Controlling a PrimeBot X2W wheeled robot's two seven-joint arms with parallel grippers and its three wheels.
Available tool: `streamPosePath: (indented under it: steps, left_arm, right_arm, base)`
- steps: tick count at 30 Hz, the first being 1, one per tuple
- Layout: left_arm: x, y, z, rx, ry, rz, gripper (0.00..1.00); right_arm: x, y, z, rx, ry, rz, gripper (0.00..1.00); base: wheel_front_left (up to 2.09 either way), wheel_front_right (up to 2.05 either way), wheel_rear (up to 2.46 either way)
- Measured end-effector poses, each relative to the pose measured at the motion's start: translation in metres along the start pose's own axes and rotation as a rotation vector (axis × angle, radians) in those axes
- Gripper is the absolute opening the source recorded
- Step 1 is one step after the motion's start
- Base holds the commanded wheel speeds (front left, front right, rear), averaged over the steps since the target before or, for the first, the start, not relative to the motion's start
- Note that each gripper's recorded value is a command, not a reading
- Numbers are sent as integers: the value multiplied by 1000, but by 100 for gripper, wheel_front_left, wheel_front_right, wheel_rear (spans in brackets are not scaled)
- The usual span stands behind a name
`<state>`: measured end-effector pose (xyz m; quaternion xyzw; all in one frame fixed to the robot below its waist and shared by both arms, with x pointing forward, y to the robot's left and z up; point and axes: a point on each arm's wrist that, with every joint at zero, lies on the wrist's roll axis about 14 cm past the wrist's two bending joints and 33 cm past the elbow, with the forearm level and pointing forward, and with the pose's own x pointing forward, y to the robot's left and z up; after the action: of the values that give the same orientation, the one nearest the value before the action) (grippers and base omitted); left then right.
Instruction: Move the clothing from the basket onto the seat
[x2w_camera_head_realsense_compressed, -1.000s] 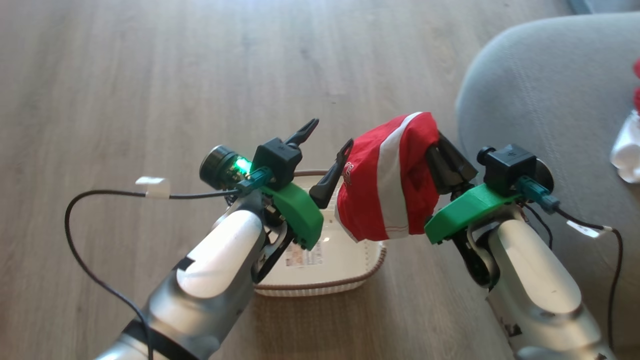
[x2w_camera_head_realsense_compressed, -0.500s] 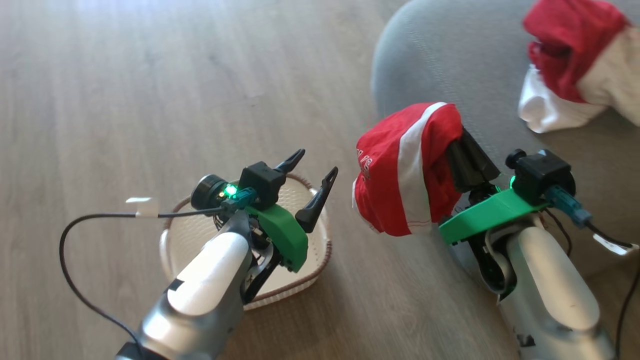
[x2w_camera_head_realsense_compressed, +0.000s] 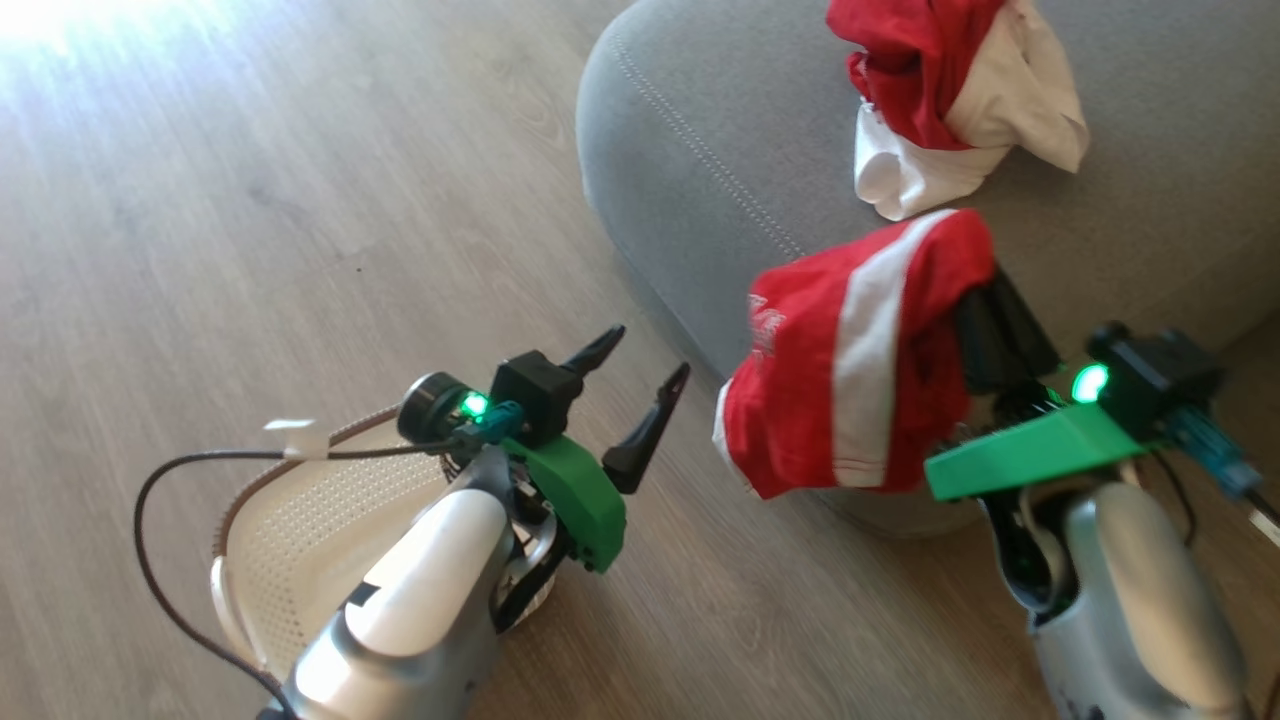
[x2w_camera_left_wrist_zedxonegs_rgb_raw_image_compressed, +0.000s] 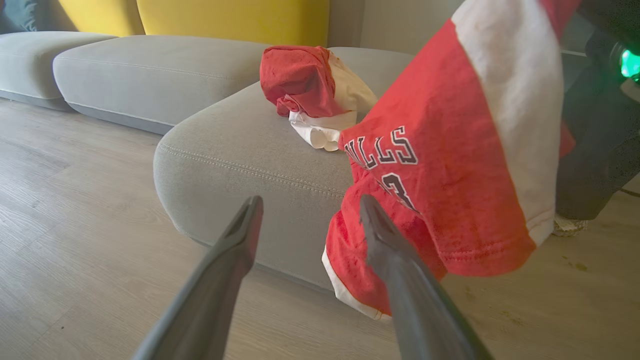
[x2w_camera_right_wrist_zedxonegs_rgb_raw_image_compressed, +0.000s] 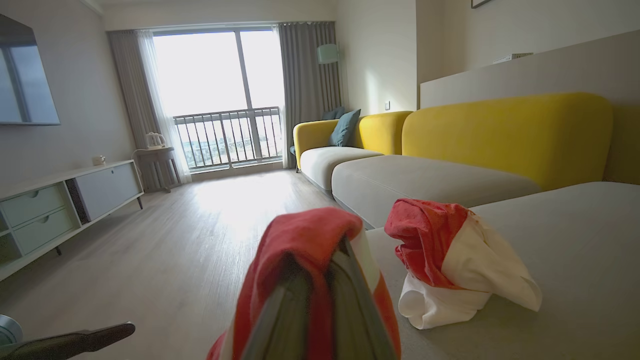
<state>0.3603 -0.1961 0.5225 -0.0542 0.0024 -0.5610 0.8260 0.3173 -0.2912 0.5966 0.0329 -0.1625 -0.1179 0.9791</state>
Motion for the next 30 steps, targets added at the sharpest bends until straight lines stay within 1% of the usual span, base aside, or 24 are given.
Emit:
streamPosePath:
  steps: [4,7,12,17,20,23,27,30]
  left_arm:
    - [6,-16,-6,-9,12,-52,100]
    - [7,-19,-11,-6,26,-70,100]
    - [14,-24,-9,-1,20,-106,100]
    - [16,-25,-15,-19,27,-116,100]
    - [16,-25,-23,-36,37,-122,100]
    - [15,-21,-33,-57,50,-124,100]
    - [12,-6,-48,-75,71,-110,100]
    - [10,5,-59,-85,84,-97,100]
  right_arm:
    - [-18,-25,3,-19,-2,-84,0]
    - [-27,-35,6,-20,-11,-130,0]
    - [-43,-50,9,-59,-10,-187,0]
    - [-44,-54,4,-104,20,-190,0]
    - [-32,-58,11,-182,16,-159,0]
    - [-5,-66,33,-285,-31,-118,0]
    - [32,-73,57,-403,-79,-77,0]
    - [53,-76,61,-468,-74,-55,0]
  base:
    - [0,0,0]
    - [0,0,0]
    - [0,0,0]
    - [0,0,0]
    - [0,0,0]
    - [0,0,0]
    - [0,0,0]
    - [0,0,0]
